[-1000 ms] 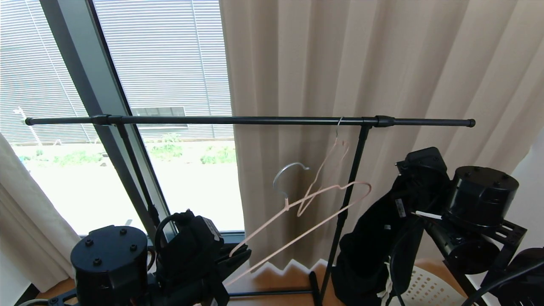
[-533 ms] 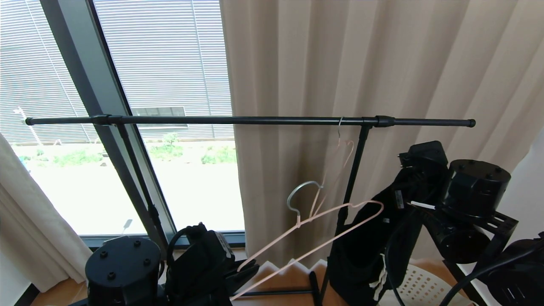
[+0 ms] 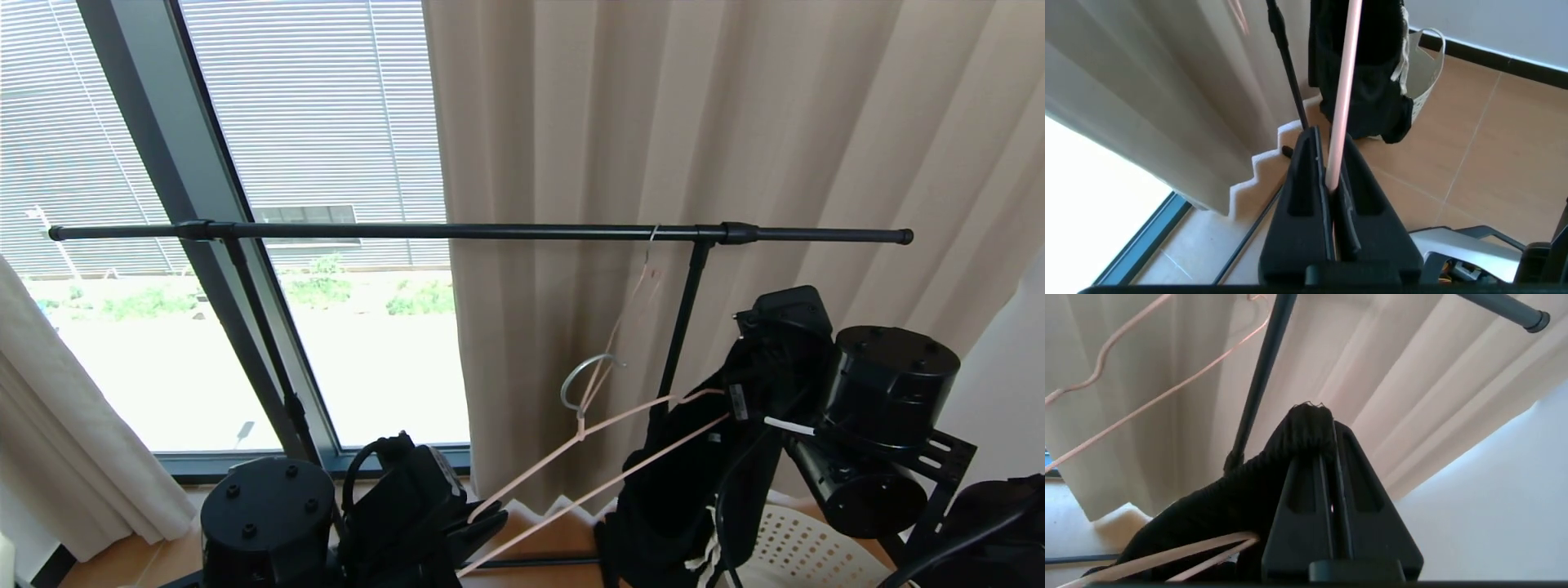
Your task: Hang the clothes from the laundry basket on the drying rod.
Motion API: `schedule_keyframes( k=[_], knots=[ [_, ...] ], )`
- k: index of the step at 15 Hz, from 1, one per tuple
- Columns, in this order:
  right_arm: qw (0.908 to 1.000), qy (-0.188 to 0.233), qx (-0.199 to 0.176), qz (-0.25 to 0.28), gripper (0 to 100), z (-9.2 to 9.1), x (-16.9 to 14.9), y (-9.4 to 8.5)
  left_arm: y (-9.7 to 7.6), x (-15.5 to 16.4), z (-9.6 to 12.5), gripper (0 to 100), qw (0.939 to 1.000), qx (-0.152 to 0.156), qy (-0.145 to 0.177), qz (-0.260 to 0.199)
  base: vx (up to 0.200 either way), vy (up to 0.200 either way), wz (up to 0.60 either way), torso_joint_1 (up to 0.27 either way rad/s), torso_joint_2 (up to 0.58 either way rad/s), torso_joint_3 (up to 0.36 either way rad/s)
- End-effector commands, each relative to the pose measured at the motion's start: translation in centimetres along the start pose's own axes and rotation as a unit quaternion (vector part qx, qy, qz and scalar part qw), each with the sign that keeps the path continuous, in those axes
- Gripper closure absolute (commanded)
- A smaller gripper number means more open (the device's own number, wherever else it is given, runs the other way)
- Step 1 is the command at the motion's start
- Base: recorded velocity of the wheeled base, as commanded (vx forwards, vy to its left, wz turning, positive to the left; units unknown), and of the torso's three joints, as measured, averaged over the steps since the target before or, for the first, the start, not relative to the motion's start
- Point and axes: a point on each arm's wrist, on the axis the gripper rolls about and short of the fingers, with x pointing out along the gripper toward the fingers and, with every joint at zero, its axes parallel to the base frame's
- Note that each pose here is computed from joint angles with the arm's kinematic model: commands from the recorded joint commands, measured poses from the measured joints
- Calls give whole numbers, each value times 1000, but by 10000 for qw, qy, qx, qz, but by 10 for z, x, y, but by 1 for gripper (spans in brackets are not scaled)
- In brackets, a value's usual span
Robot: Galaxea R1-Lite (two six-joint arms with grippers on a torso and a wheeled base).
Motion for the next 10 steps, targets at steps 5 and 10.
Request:
schedule_keyframes(
  k=[5, 10],
  knots=[
    [9999, -53, 55, 114, 100, 1, -20, 15, 0, 12, -5, 100, 9998, -164, -85, 68, 0, 0, 0, 0, 0, 0],
    [9996, -118, 125, 215, 100, 3, -34, 25, 1, 11, -5, 100, 9995, -196, -59, 234, 0, 0, 0, 0, 0, 0]
  ],
)
